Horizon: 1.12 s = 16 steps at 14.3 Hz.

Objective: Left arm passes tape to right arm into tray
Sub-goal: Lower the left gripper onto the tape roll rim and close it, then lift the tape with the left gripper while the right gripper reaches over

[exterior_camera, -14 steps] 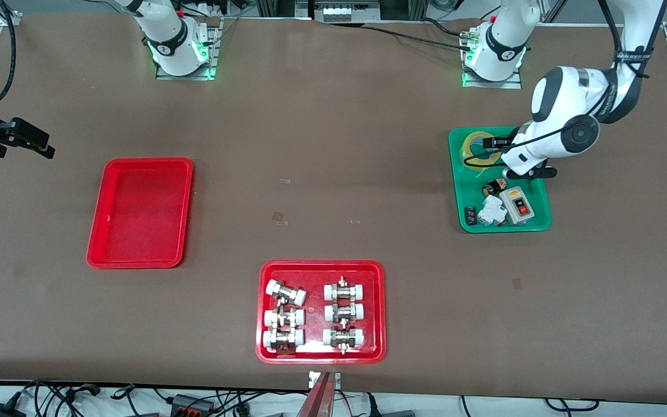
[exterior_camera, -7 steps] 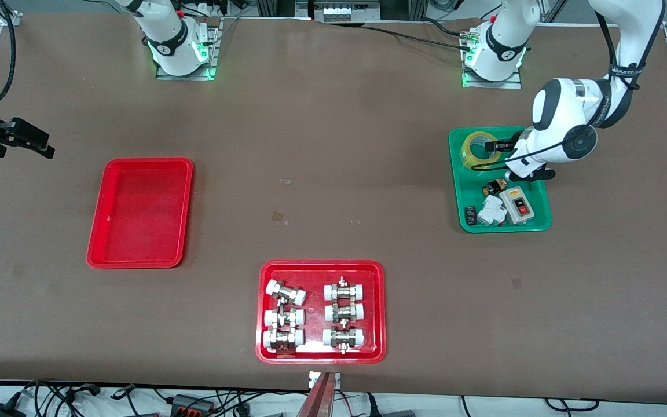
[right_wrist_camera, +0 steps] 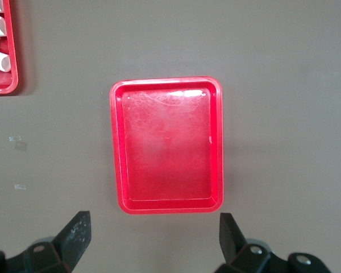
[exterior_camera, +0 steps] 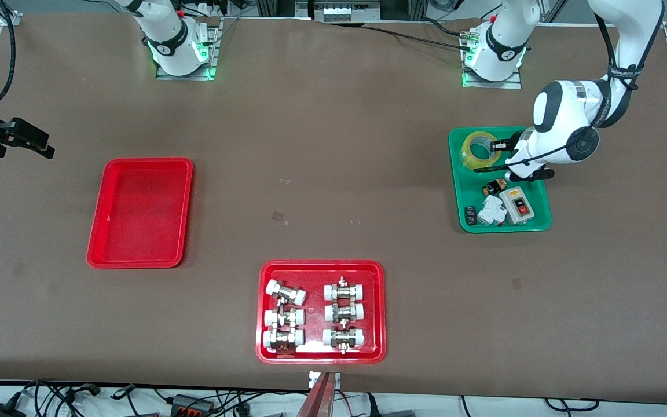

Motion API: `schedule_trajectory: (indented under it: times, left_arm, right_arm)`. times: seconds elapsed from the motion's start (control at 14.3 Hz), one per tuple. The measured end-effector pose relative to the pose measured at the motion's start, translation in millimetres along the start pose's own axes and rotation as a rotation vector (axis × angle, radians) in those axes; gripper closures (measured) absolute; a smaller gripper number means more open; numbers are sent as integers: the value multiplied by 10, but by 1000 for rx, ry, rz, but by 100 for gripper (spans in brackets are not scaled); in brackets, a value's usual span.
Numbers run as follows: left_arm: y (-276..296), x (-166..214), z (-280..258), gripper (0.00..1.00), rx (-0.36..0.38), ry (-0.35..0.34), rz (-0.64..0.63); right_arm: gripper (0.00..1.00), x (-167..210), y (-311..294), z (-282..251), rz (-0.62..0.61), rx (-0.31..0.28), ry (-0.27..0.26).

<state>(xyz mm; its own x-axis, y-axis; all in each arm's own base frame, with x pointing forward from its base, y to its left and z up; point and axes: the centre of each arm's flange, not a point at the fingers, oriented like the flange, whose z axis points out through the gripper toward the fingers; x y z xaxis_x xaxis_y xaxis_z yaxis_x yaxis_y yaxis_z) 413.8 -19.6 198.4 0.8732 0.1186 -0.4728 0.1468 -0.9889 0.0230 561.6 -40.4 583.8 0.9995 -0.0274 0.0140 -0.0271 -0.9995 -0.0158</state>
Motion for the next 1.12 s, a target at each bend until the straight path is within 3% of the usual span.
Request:
schedule_trajectory:
  times: [0.21, 0.35, 0.7, 0.91, 1.12]
  left_arm:
    - [8, 1, 14, 70, -5, -4, -2]
    - [16, 3, 9, 80, -8, -3, -4]
    - [133, 2, -94, 80, -1, -35, 22]
    - [349, 77, -753, 80, 1, -94, 58]
    - [529, 71, -1700, 80, -6, -90, 99]
  right_arm:
    - [0, -1, 12, 0, 2, 0, 0]
    - [0, -1, 17, 0, 3, 0, 0]
    - [0, -1, 20, 0, 4, 0, 0]
    - [0, -1, 24, 2, 4, 0, -1]
    - [0, -2, 27, 2, 5, 0, -1]
